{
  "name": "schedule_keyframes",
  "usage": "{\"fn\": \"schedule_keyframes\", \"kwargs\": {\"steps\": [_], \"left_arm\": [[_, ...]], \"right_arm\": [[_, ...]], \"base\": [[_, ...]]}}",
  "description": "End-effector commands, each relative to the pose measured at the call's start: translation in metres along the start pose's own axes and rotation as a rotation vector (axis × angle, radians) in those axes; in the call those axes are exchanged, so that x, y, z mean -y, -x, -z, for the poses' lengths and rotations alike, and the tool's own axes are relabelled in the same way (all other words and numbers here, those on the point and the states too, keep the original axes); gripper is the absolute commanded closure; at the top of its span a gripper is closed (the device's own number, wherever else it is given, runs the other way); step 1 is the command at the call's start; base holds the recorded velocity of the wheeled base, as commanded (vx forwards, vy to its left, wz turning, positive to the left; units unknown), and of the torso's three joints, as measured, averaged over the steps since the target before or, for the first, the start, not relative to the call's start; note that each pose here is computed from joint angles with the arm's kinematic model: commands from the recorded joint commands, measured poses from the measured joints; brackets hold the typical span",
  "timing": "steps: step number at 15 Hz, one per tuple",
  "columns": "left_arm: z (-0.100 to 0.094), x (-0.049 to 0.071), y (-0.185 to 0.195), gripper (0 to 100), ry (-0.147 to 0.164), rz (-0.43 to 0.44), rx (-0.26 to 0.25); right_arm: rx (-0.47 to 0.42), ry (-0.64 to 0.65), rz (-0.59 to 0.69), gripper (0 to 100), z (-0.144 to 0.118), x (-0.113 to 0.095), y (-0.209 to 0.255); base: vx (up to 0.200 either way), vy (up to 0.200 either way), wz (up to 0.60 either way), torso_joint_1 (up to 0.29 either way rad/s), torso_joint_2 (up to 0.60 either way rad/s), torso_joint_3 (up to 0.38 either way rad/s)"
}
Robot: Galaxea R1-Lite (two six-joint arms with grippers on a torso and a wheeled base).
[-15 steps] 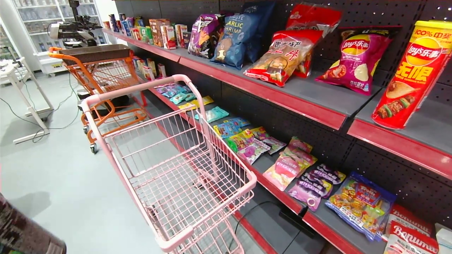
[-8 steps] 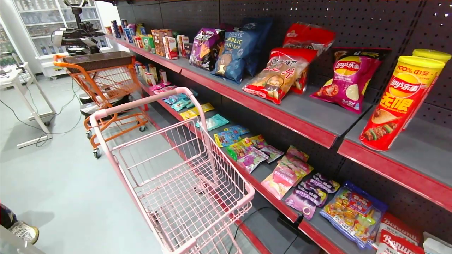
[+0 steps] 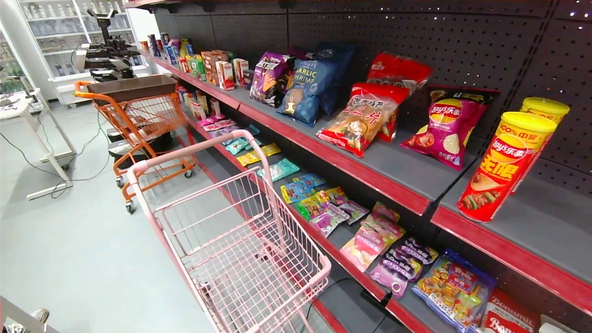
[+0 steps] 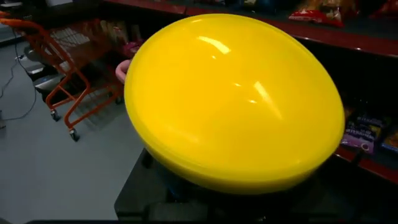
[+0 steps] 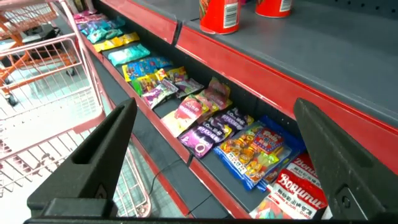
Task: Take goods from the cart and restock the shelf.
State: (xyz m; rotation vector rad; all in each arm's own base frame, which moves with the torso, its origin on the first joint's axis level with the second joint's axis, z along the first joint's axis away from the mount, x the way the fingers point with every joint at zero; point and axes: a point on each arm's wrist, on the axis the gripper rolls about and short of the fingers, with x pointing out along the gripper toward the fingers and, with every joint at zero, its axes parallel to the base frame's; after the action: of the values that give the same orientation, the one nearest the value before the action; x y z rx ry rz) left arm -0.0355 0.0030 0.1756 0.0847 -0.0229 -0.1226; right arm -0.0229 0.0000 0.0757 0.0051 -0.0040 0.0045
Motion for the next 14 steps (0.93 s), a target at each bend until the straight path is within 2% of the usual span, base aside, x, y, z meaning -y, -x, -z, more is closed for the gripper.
{"fn": "schedule_keyframes", "kwargs": {"steps": [1,3,8,10,12,14], "left_arm": [[0.0002,0.0001,0.0009,100,-0.007,0.000,0.005],[0.0003,0.0005,0.0009,100,-0.010,0.019,0.006],[-0.0053,-0.0001,-0.0010,100,-0.045,0.017,0.004],[-0.0068,-0.0002,-0.0009,100,-0.070,0.017,0.006],[-0.0077,-0.0003,-0.0024,100,-0.108,0.018,0.000],[-0.0077,-0.0003,-0.0027,100,-0.118,0.018,-0.001]], "right_arm": [[-0.001,0.001,0.000,0,-0.0001,0.0000,-0.0001],[-0.001,0.001,0.000,0,-0.0001,0.0000,-0.0001],[-0.001,0.000,-0.002,0,-0.0001,0.0000,-0.0001],[-0.001,0.000,-0.002,0,-0.0001,0.0000,-0.0001],[-0.001,0.000,-0.002,0,-0.0001,0.0000,-0.0001],[-0.001,0.000,-0.002,0,-0.0001,0.0000,-0.0001]], "base": [[0.000,0.000,-0.60,0.032,-0.06,-0.036],[0.000,0.000,-0.60,0.012,-0.02,-0.022],[0.000,0.000,-0.60,0.006,0.00,0.000],[0.000,0.000,-0.60,0.007,0.00,0.000],[0.000,0.000,-0.60,-0.002,0.00,0.002],[0.000,0.000,-0.60,0.005,0.01,0.000]]}}
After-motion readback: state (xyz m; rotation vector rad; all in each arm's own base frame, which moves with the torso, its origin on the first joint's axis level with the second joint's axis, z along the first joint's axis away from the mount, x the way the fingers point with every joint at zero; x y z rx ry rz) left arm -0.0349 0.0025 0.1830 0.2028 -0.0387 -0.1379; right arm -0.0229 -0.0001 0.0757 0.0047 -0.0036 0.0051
